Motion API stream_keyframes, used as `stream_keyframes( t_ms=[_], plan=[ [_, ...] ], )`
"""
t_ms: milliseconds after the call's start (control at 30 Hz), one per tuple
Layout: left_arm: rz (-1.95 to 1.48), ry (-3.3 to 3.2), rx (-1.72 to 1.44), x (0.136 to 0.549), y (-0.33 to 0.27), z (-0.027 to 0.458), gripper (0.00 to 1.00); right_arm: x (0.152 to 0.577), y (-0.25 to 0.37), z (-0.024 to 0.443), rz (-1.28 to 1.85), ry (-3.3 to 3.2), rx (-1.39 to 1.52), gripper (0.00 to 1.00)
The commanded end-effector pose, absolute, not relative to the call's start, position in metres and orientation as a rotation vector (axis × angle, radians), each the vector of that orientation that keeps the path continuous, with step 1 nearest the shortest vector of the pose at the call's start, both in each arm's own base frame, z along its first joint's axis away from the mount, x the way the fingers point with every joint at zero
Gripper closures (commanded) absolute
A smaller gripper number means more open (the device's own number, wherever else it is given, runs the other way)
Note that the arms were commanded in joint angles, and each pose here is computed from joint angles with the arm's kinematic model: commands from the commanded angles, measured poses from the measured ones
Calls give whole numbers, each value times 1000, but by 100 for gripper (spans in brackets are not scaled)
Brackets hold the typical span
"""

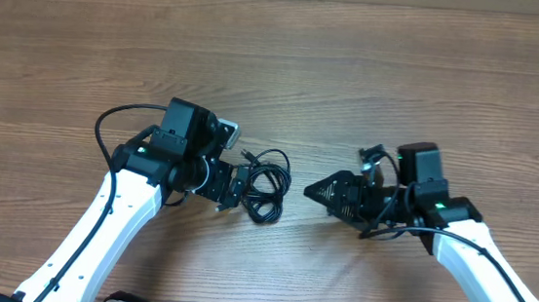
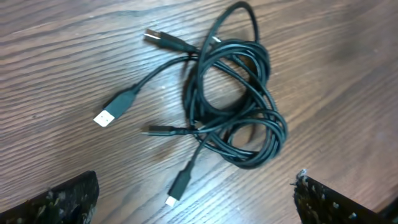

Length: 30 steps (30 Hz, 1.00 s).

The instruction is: Untangle cables

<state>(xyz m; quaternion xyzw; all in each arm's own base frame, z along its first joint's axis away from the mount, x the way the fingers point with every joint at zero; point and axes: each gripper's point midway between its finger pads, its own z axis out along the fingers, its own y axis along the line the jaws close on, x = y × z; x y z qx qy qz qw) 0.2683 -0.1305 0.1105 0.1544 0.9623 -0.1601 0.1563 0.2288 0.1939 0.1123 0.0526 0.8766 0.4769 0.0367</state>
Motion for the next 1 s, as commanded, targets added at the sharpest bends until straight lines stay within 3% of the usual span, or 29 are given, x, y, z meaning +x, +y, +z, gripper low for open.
stream_keyframes(
  t_ms=[0,167,667,967],
  plan=[
    [-384,2739,332,279,-119,118,0,237,196,112,1409,2708,229,6],
    [-413,2706,214,291,-122,123,0,247,195,93,1249,2753,423,6],
    [-450,2665,105,303,-126,129,0,241,237,46,1179,2866,349,6],
    [-444,2663,105,304,-125,129,0,232,261,44,1217,2864,243,7]
  ],
)
